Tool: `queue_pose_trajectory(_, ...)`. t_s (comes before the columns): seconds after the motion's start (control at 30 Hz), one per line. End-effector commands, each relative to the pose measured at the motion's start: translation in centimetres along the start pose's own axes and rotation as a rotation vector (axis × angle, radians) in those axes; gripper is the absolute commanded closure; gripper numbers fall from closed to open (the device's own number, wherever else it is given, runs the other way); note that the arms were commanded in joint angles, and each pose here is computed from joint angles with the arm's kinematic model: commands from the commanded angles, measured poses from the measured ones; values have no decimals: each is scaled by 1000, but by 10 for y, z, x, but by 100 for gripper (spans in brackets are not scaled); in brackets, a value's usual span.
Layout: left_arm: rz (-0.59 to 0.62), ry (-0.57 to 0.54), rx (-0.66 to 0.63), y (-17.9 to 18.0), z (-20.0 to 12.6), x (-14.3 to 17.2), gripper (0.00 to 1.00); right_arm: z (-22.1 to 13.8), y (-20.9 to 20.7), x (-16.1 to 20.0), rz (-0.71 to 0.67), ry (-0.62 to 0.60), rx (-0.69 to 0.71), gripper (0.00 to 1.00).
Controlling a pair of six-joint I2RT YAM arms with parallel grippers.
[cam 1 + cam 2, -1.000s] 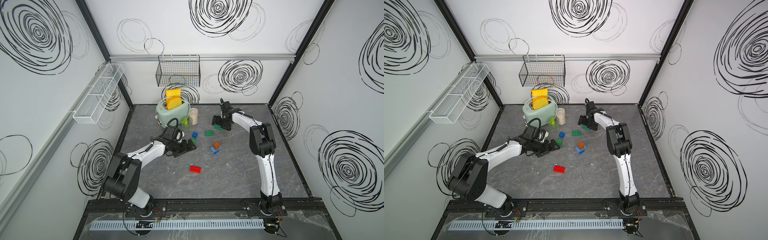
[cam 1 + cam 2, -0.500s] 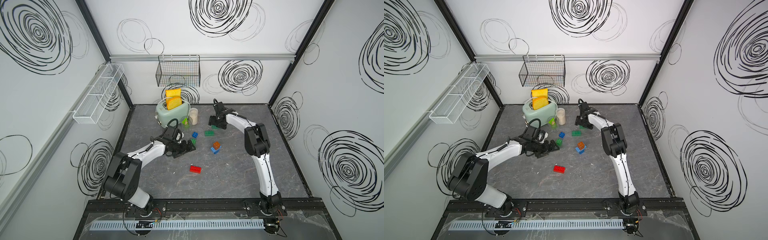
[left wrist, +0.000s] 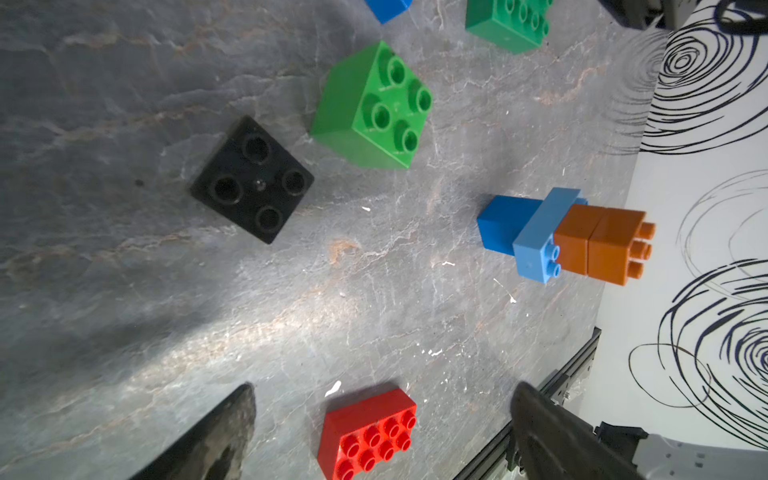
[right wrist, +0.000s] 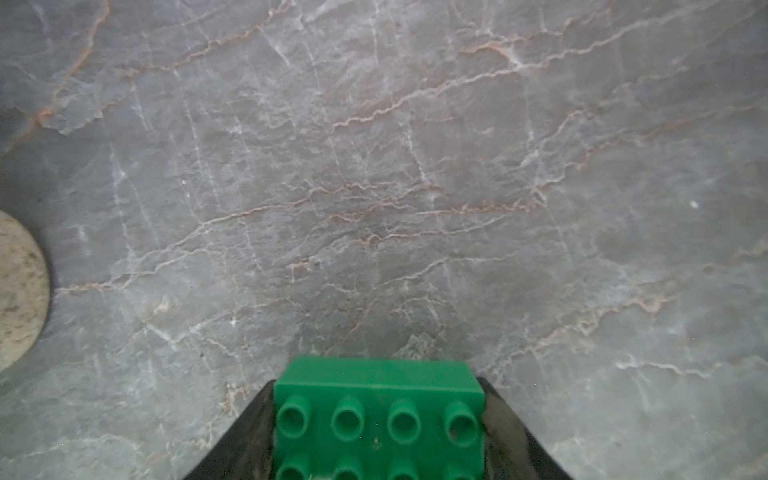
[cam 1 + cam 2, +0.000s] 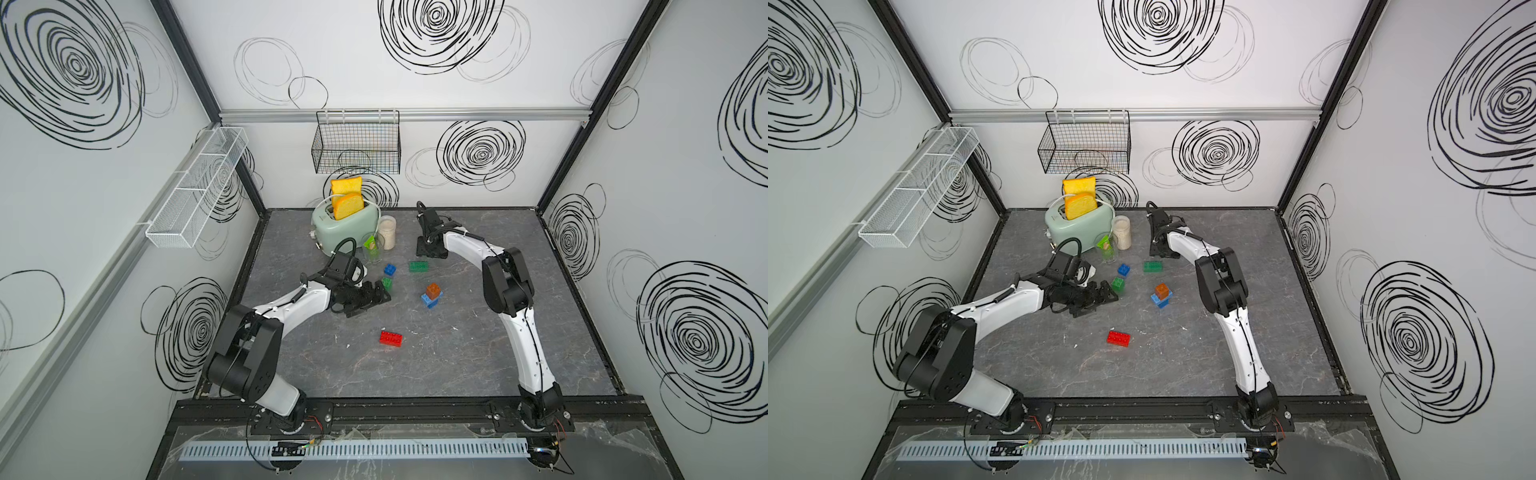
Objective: Assemble the letter f with lego
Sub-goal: Pick up the lego brick from the center of the board, then assemble the lego brick with the lego brick.
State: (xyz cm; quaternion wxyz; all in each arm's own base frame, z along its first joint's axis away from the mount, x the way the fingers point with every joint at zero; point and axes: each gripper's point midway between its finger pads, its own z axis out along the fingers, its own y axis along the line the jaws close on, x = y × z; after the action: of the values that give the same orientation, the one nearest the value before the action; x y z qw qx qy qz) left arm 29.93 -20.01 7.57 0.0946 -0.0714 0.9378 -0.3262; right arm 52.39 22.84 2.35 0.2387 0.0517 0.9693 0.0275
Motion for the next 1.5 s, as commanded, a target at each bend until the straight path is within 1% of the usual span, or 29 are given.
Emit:
queue_pose_trajectory(0.0, 11, -30, -3, -3, -10, -5, 3, 27, -17, 35, -35, 97, 67, 42)
queue_pose_trajectory(0.07, 18, -30, -3, -3, -10, -4, 2, 19, -15, 31, -53, 86, 62, 43)
queue_pose_trajectory(0.17, 41, -29, -10, -3, -10, -6, 2, -6, -7, 16, -94, 43, 18, 46)
queue_pose_trajectory(0.27, 64, -32, 16, -11, -10, -11, 3, -43, 0, 0, -109, 0, -44, 46)
queue_pose_trajectory(0.37, 95, -38, 101, -35, -7, -15, 5, -88, 4, -8, -125, -41, -111, 46)
queue_pose_trajectory(0.43, 125, -45, 186, -58, -2, -15, 7, -115, 5, -6, -143, -47, -154, 46)
queue_pose_trajectory(0.5, 147, -43, 279, -81, 4, -10, 9, -139, 2, 1, -173, -60, -166, 46)
queue_pose_trajectory(0.6, 171, -31, 389, -111, 16, 1, 13, -169, 1, 19, -215, -63, -207, 46)
queue_pose_trajectory(0.73, 159, -9, 464, -127, 32, 14, 21, -195, -3, 50, -267, -32, -268, 45)
queue_pose_trajectory(0.8, 138, -5, 485, -126, 38, 19, 26, -203, -3, 70, -304, -10, -305, 45)
queue_pose_trajectory(0.9, 116, 9, 502, -124, 47, 26, 30, -204, -13, 91, -337, 15, -301, 45)
queue_pose_trajectory(0.97, 110, 24, 502, -123, 54, 30, 32, -204, -18, 99, -341, 18, -297, 45)
queue_pose_trajectory(1.17, 80, 27, 468, -118, 69, 30, 32, -199, -26, 112, -359, 32, -288, 45)
queue_pose_trajectory(1.47, 47, 19, 433, -109, 87, 21, 34, -198, -22, 119, -384, 34, -307, 45)
